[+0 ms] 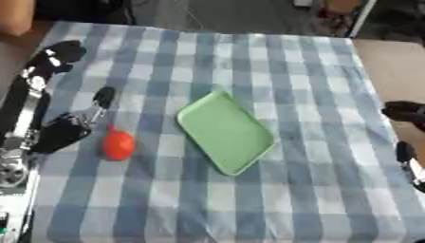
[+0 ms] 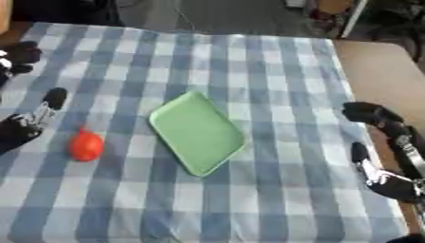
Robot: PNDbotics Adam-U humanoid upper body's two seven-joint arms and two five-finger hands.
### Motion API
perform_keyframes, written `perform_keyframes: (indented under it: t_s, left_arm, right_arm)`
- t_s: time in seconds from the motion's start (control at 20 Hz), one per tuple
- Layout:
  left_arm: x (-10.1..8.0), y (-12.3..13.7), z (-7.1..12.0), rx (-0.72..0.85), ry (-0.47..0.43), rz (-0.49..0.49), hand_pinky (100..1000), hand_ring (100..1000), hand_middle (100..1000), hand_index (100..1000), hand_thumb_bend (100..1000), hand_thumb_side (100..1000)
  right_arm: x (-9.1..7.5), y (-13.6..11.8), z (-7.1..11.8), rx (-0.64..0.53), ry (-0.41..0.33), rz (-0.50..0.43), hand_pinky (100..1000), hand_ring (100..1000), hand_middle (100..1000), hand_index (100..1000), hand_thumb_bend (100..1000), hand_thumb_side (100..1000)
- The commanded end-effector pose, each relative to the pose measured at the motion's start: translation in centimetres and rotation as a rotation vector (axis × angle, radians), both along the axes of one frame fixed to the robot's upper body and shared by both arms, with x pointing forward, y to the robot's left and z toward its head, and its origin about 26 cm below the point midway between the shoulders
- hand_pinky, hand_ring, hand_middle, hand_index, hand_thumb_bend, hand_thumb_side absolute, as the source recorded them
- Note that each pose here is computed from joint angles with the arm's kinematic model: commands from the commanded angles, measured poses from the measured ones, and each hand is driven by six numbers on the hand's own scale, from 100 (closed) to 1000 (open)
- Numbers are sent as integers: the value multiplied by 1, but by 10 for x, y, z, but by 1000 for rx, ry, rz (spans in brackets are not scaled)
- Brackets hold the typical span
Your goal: Pick up objects on the table and place them in the box.
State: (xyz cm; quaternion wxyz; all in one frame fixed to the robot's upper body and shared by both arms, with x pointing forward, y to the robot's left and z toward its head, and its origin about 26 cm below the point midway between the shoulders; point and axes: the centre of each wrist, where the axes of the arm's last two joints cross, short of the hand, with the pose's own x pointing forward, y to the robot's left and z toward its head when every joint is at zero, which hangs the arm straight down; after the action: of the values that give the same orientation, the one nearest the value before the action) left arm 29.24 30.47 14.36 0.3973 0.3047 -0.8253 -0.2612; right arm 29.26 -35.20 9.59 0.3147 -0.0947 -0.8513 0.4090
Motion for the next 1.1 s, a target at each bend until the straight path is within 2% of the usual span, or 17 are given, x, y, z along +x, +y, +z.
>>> perform_keyframes:
  t_s: [0.05,0.25,0.35,0.4,0.45,0.5,0.65,1.1]
  left_arm:
    - [-1,5,4,53,-3,0,828,818,882,878,556,636]
    - [2,15,-9,139,51,18,828,820,881,884,542,667]
    - [5,20,-19,180,93,31,827,820,880,887,534,649]
    - [7,23,-25,199,114,38,827,820,880,888,530,698]
    - [9,25,-30,215,135,45,826,820,878,889,529,677]
    - [10,27,-35,228,149,50,826,820,879,890,527,709]
    - [13,32,-46,262,192,61,827,820,877,892,522,724]
    - [21,37,-66,341,260,65,831,821,873,896,521,753]
  right_arm:
    - [-1,-4,7,-223,-112,177,832,829,855,842,100,457]
    - [-1,-4,7,-225,-109,178,832,829,855,842,100,459]
    - [-1,-4,7,-225,-109,178,832,829,855,842,100,458]
    - [-1,-4,7,-224,-110,178,832,829,855,842,100,458]
    - [-1,-4,7,-224,-109,178,832,829,855,842,100,458]
    - [-1,-4,7,-224,-109,179,832,829,855,842,100,458]
    - [-1,-4,6,-225,-109,181,832,829,855,842,100,459]
    - [-1,-4,6,-224,-108,182,832,829,855,842,100,459]
